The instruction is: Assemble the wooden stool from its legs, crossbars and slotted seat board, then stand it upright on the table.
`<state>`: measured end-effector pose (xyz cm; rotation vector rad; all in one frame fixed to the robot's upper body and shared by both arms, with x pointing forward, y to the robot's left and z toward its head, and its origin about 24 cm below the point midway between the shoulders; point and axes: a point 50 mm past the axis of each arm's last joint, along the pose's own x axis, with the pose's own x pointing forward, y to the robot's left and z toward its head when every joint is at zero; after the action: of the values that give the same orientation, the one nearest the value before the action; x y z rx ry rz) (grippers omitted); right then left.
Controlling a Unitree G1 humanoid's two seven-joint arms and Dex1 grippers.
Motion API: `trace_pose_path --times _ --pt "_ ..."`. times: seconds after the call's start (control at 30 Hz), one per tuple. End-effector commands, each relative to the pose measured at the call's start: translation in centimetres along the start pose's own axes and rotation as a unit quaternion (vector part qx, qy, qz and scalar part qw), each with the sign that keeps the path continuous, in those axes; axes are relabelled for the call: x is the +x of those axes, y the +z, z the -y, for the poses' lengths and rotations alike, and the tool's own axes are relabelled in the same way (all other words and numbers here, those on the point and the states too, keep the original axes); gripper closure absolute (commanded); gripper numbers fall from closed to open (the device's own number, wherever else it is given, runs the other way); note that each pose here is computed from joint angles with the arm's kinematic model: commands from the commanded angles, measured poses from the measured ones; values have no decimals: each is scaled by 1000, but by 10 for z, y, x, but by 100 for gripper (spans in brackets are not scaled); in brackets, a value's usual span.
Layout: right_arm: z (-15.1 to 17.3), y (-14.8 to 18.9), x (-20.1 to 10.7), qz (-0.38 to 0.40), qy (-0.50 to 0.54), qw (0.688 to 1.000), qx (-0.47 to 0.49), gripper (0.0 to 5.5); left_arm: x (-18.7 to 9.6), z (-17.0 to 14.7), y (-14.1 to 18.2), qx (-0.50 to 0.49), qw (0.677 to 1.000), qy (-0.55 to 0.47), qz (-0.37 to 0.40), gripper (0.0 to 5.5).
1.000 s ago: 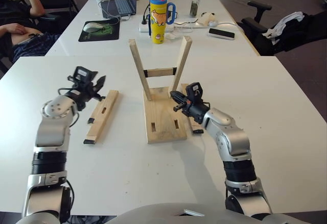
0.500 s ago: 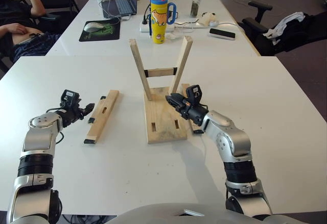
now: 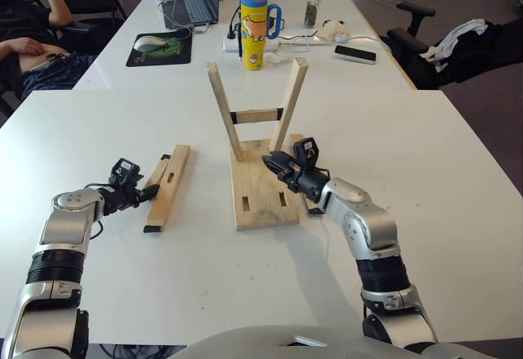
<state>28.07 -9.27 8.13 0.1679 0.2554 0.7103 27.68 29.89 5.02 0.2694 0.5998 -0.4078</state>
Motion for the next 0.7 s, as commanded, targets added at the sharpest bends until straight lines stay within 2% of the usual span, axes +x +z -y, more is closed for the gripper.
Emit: trace_pose_path --times 0.03,0.1,0.27,0.53,0.6,0.7 --pt "-2 -1 1 -4 -1 1000 -9 414 2 -1 -4 -12 1000 11 -25 236" --pt "-4 3 1 3 -2 1000 -14 414 4 -1 -10 -40 998 18 -38 236" --pt "-5 11 2 20 -8 1000 -7 411 6 5 -29 -94 993 -4 -68 309" --pt "-1 13 0 27 -26 999 -25 411 7 12 -45 -90 992 -23 -88 416" --pt "-3 14 0 32 -26 999 -32 411 8 7 -39 -81 995 -4 -62 418" --pt "-5 13 -1 40 -8 999 -11 411 6 -6 -3 -58 994 64 64 418"
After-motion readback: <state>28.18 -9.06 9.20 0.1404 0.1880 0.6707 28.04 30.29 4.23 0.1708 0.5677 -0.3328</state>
